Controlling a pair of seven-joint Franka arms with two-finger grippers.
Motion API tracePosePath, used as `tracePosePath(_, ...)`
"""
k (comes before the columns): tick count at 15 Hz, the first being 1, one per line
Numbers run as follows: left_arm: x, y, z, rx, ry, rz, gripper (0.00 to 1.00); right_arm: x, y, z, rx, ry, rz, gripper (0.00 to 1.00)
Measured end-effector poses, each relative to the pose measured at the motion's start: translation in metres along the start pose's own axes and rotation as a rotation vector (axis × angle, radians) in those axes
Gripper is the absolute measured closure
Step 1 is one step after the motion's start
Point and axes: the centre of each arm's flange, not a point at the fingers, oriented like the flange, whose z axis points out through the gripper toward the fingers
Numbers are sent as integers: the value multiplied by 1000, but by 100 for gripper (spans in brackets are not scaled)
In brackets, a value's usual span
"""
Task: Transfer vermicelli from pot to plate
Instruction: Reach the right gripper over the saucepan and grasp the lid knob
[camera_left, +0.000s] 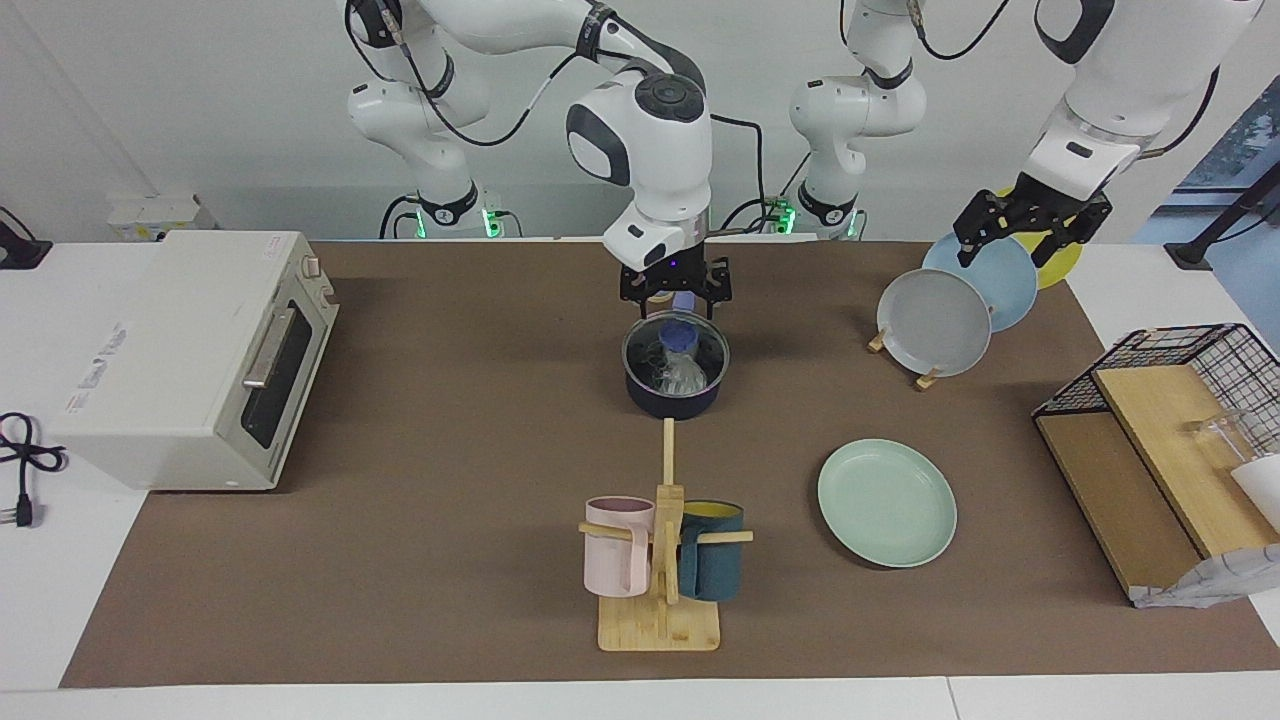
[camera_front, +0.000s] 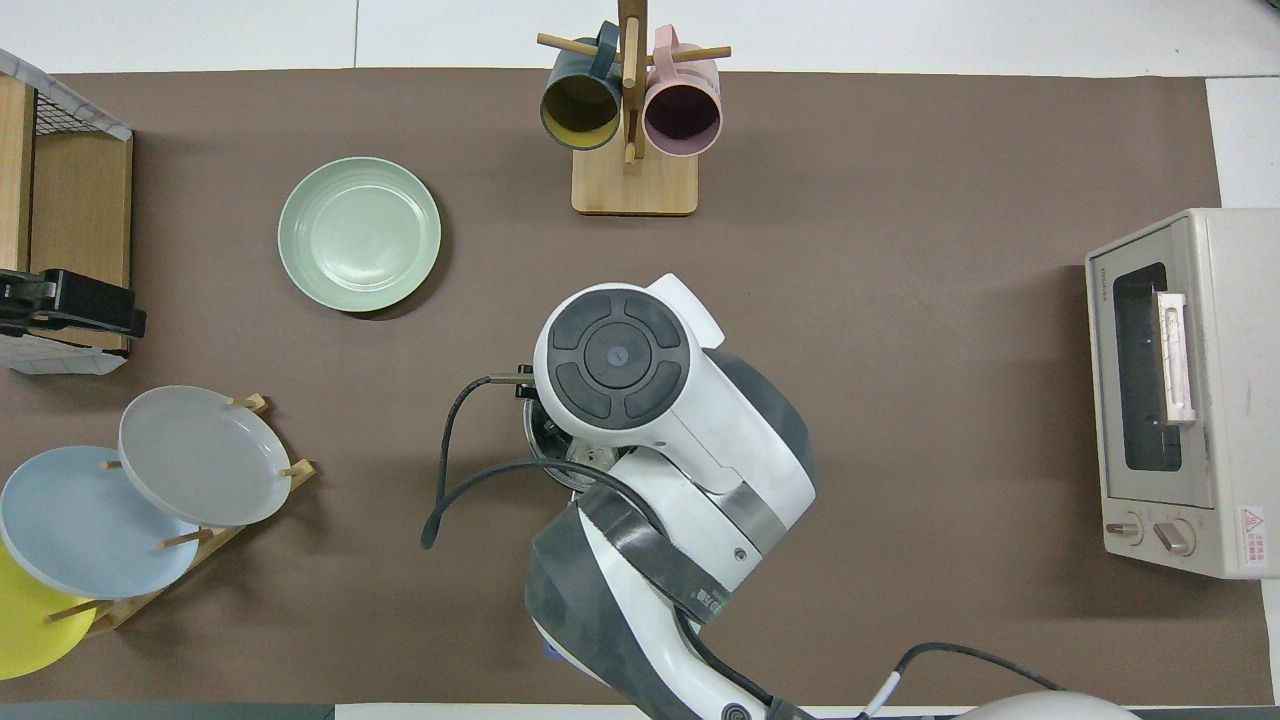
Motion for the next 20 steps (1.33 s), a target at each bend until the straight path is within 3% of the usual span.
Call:
tracePosePath(5,0,0,0,0,0,0,0,-14,2,23,-10,23,-28,0)
tracePosePath(9,0,0,0,0,0,0,0,-35,-13,49,-63,44,-111,0)
tracePosePath(14,0,0,0,0,0,0,0,-31,-13,57,-51,58,-116,0)
tracePosePath(16,0,0,0,0,0,0,0,-29,-13,57,-45,63,-113,3)
tracePosePath(17,0,0,0,0,0,0,0,-28,-12,57,-44,64,-113,9)
tracePosePath(20,0,0,0,0,0,0,0,-27,-10,58,-47,63,-113,11)
